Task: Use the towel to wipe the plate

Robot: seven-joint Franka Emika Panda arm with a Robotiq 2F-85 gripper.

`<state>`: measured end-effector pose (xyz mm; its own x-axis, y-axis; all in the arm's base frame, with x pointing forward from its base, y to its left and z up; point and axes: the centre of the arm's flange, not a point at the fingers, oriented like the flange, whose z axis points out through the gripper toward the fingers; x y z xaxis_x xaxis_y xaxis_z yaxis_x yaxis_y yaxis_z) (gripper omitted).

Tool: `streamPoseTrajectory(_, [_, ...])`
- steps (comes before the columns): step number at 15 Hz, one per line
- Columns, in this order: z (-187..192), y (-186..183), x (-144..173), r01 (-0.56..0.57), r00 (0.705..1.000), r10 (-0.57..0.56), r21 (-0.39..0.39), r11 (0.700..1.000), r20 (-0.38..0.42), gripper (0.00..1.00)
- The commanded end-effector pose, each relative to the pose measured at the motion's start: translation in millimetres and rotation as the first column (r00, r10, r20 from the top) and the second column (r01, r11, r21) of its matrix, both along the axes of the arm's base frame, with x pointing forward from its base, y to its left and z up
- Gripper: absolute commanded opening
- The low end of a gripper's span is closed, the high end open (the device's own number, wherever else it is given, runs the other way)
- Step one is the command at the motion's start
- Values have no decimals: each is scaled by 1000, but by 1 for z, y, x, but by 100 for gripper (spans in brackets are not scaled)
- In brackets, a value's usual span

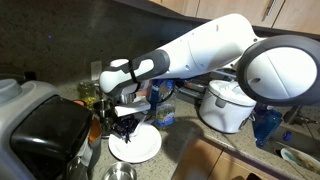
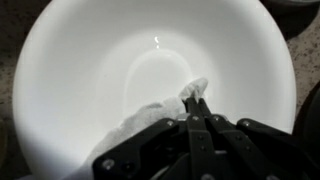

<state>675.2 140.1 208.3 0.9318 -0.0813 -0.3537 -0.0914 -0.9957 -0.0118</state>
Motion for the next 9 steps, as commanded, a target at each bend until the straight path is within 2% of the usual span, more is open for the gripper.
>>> streamPoseTrajectory(1, [-4, -3, 2, -70, 991, 82, 121, 990, -105, 0])
streamPoseTrajectory(6, [-9, -13, -6, -106, 953, 125, 82, 991, -278, 0])
streamPoseTrajectory(9, [-10, -18, -6, -80, 957, 70, -26, 996, -281, 0])
